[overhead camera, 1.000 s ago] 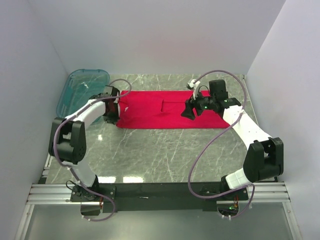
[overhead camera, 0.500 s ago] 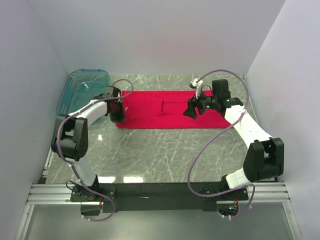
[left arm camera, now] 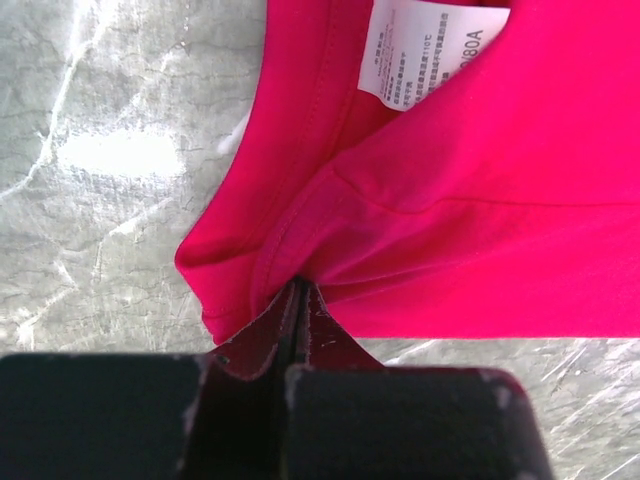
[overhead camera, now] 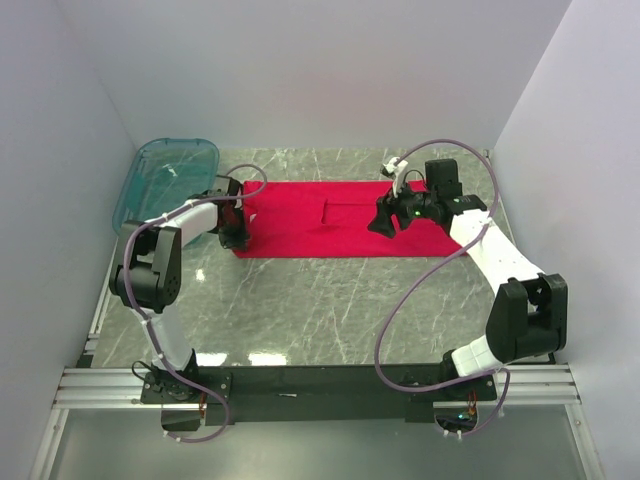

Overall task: Fold and stack the t-shirts
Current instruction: Fold the tshirt

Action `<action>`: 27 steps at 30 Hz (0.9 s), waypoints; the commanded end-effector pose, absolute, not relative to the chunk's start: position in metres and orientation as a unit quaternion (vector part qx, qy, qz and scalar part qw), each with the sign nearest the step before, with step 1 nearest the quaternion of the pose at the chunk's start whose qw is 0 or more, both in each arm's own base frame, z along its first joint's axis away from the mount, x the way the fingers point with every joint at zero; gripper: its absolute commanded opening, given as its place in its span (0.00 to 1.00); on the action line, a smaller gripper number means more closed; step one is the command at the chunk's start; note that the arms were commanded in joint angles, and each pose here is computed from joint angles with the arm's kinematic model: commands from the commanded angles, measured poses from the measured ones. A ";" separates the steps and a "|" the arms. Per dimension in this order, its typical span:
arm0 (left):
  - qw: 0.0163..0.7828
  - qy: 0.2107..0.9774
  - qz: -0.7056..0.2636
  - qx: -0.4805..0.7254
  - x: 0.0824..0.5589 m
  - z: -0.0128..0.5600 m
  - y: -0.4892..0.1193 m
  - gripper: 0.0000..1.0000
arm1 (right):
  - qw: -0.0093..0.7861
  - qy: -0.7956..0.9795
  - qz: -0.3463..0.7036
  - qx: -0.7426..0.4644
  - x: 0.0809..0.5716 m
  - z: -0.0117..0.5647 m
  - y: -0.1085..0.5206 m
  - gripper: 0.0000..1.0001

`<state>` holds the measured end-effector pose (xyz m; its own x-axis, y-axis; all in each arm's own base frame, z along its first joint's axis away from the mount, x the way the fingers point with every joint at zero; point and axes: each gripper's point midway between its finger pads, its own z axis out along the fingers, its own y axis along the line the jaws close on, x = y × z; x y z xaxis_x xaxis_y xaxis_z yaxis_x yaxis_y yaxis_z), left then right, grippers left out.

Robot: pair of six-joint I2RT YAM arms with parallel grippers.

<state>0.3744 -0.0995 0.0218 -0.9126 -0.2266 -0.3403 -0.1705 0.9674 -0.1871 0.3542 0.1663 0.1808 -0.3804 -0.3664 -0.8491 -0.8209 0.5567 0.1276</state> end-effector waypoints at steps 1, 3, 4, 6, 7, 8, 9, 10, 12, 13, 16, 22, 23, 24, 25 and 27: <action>0.187 0.975 -0.058 -0.108 0.376 0.018 -0.088 0.02 | 0.404 0.786 0.274 -0.380 0.356 0.177 0.161 0.73; 0.208 0.971 -0.047 -0.113 0.384 0.031 -0.083 0.12 | 0.403 0.788 0.263 -0.383 0.358 0.174 0.158 0.73; 0.217 0.968 -0.051 -0.113 0.386 0.038 -0.084 0.16 | 0.397 0.788 0.252 -0.397 0.356 0.170 0.155 0.73; 0.254 0.958 -0.074 -0.109 0.393 0.070 -0.089 0.29 | 0.380 0.776 0.248 -0.438 0.347 0.163 0.155 0.73; 0.277 0.951 -0.089 -0.106 0.397 0.085 -0.093 0.33 | 0.376 0.750 0.235 -0.490 0.342 0.158 0.155 0.73; 0.292 0.946 -0.099 -0.102 0.397 0.097 -0.095 0.37 | 0.344 0.752 0.236 -0.511 0.326 0.140 0.153 0.73; 0.325 0.933 -0.122 -0.096 0.395 0.127 -0.099 0.43 | 0.332 0.739 0.226 -0.540 0.318 0.130 0.155 0.73; 0.345 0.925 -0.130 -0.090 0.394 0.142 -0.100 0.45 | 0.320 0.718 0.181 -0.591 0.316 0.116 0.157 0.73; 0.406 0.899 -0.144 -0.081 0.386 0.184 -0.098 0.52 | 0.292 0.705 0.140 -0.631 0.298 0.086 0.160 0.75; 0.425 0.891 -0.139 -0.083 0.381 0.194 -0.093 0.55 | 0.298 0.678 0.122 -0.660 0.295 0.082 0.179 0.75; 0.477 0.866 -0.105 -0.108 0.354 0.213 -0.068 0.69 | 0.294 0.690 0.066 -0.658 0.300 0.061 0.192 0.75; 0.538 0.828 -0.079 -0.136 0.297 0.226 -0.037 0.80 | 0.303 0.720 -0.023 -0.623 0.330 0.050 0.188 0.76; 0.553 0.817 -0.086 -0.137 0.289 0.233 -0.036 0.81 | 0.303 0.719 -0.024 -0.625 0.329 0.049 0.189 0.76; 0.552 0.818 -0.088 -0.140 0.284 0.229 -0.035 0.81 | 0.304 0.719 -0.028 -0.624 0.329 0.050 0.188 0.76; 0.546 0.821 -0.090 -0.143 0.280 0.220 -0.035 0.82 | 0.309 0.718 -0.030 -0.623 0.330 0.051 0.188 0.76; 0.545 0.819 -0.106 -0.145 0.274 0.219 -0.039 0.82 | 0.307 0.718 -0.042 -0.623 0.332 0.050 0.185 0.76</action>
<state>0.2792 -0.0417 0.2301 -0.3513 -0.3366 -0.8736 -0.0986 0.9412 -0.3230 0.3113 0.1858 0.0371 -0.0329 -0.9182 -0.3949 -0.9217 0.1807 -0.3433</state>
